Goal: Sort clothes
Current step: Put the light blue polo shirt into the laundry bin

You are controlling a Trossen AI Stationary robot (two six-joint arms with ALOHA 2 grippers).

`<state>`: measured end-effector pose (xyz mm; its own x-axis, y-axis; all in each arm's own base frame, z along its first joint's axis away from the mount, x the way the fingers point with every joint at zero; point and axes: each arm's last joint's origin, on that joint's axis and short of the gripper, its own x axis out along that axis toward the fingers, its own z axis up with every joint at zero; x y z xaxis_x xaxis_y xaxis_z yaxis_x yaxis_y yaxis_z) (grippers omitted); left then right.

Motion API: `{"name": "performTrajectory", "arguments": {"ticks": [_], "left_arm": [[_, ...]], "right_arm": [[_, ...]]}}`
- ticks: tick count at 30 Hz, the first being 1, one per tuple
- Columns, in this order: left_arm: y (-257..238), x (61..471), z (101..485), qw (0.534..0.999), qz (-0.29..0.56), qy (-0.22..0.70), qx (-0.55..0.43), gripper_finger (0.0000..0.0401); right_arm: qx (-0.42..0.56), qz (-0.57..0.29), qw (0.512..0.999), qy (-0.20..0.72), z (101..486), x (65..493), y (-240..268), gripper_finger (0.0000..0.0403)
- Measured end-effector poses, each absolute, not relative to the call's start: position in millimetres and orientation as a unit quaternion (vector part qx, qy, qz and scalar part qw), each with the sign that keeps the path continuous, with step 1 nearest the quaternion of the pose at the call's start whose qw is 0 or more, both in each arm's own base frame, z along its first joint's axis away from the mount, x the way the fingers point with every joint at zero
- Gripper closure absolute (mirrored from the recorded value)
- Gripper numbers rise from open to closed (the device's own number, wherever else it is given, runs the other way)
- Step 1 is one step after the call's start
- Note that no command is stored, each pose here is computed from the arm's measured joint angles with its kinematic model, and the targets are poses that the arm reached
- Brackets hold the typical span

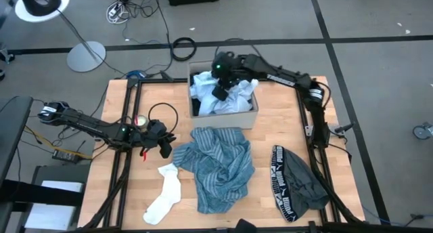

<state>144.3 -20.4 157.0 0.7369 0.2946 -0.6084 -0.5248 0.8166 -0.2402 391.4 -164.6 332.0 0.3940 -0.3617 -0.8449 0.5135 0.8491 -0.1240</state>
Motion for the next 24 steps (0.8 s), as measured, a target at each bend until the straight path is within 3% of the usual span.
{"name": "performTrajectory", "arguments": {"ticks": [6,14,19,24], "left_arm": [[-20,145,157,0.91,0.225,0.282,-0.204,0.0302],[-21,145,158,0.91,0.223,0.281,-0.206,0.0302],[-21,145,158,0.91,0.223,0.281,-0.207,0.0302],[-21,145,158,0.91,0.223,0.281,-0.206,0.0302]], "right_arm": [[0.121,-0.281,0.771,0.558,267,409,-185,0.0349],[0.169,-0.313,0.7,0.62,203,411,-218,0.024],[0.177,-0.317,0.692,0.624,203,405,-225,0.0179],[0.16,-0.306,0.717,0.606,242,393,-216,0.0138]]}}
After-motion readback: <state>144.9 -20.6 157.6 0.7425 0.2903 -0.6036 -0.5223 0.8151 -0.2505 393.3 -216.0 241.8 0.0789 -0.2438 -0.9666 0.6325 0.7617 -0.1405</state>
